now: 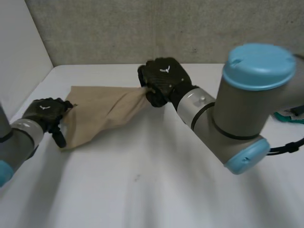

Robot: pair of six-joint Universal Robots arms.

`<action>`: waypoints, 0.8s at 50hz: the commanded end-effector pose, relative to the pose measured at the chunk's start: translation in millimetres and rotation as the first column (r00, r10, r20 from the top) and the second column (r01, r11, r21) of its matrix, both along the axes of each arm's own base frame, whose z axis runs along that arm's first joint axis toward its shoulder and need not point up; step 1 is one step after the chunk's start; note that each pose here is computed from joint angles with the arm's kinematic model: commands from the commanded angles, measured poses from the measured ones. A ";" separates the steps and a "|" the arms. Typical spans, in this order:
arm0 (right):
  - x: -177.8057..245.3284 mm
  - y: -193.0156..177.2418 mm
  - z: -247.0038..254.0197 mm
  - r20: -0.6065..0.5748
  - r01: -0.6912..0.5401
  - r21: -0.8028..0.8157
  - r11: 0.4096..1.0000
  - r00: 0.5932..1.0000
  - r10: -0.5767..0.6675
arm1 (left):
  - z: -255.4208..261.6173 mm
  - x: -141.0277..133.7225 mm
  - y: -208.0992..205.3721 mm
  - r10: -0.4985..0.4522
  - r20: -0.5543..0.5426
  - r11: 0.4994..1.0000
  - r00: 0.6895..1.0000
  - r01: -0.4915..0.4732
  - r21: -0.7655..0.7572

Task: Fold the laundry.

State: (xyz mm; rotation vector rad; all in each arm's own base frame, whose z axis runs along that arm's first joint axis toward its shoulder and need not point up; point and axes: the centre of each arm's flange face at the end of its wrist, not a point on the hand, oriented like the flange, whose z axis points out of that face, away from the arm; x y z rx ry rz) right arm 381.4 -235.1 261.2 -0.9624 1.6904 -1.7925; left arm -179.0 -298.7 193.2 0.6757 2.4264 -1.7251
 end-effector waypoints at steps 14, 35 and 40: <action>-18.7 28.0 27.0 0.116 0.102 0.183 0.978 0.985 -0.125 | -29.8 -54.8 1.2 -0.072 -0.070 0.993 0.995 0.078 0.087; -68.1 21.1 90.0 0.022 0.186 -0.123 0.975 0.982 -0.185 | 147.8 -45.3 36.8 -0.248 -0.185 0.941 0.951 0.191 -0.281; -77.9 26.2 99.9 -0.024 0.170 -0.168 0.971 0.984 -0.176 | 149.7 -45.6 17.6 -0.258 -0.190 0.946 0.947 0.208 -0.247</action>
